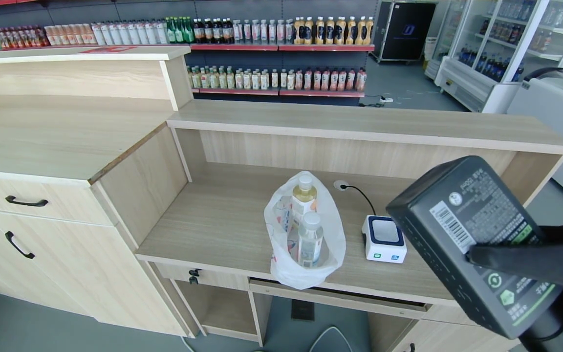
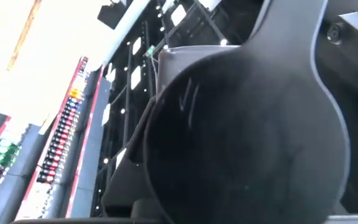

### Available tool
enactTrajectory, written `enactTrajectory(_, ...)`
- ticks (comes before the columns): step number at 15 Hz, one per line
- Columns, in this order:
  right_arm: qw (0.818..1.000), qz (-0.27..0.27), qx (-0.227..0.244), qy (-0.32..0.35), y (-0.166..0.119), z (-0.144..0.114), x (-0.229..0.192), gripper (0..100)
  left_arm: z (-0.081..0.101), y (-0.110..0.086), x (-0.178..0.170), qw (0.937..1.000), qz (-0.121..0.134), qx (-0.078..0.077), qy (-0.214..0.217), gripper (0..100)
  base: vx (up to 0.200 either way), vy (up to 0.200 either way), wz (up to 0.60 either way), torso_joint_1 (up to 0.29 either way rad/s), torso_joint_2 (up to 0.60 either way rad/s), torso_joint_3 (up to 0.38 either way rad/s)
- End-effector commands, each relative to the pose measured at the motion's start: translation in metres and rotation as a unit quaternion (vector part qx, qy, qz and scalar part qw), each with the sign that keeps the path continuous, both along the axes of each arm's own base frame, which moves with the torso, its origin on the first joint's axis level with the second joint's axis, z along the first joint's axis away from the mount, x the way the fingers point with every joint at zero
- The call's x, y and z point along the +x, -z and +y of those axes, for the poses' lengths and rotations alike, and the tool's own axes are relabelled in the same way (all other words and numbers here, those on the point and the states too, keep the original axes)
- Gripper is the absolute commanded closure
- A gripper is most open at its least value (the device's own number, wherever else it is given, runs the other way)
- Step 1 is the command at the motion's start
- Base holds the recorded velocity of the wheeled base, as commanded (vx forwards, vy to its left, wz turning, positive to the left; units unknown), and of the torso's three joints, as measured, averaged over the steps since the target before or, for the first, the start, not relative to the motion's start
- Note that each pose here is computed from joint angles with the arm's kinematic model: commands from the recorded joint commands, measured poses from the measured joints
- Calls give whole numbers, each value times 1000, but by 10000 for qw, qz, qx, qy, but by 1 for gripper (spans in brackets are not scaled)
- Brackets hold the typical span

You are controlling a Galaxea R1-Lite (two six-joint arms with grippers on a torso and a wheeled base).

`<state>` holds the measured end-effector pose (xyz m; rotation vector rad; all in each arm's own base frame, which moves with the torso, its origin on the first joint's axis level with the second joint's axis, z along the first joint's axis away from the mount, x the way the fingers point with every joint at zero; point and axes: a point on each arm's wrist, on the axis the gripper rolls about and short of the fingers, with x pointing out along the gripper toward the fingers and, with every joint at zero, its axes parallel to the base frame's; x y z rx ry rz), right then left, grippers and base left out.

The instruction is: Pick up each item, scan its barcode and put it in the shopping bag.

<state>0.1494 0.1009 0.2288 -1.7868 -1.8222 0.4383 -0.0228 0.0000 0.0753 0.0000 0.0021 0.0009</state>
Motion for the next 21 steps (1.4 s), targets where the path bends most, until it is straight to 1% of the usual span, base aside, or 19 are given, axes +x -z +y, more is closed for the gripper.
enactTrajectory(1,9999,3,27,-109,-2,2,-4,100,0,0,0,10000,-3,0,-3,0,0,0,0,0,0,0)
enactTrajectory(3,9994,175,50,-304,-4,5,-9,100,0,0,0,10000,-3,0,-3,0,0,0,0,0,0,0)
enactTrajectory(6,9959,612,-93,-653,4,19,-9,100,0,0,0,10000,-3,0,-3,0,0,0,0,0,0,0)
enactTrajectory(8,9938,677,-142,-874,4,25,-15,100,0,0,0,10000,-3,0,-3,0,0,0,0,0,0,0)
enactTrajectory(18,9924,614,-125,-1064,0,27,-23,100,0,0,0,10000,-3,0,-3,0,0,0,0,0,0,0)
enactTrajectory(21,9921,645,-197,-1056,0,23,-29,100,0,0,0,10000,-3,0,-3,0,0,0,0,0,0,0)
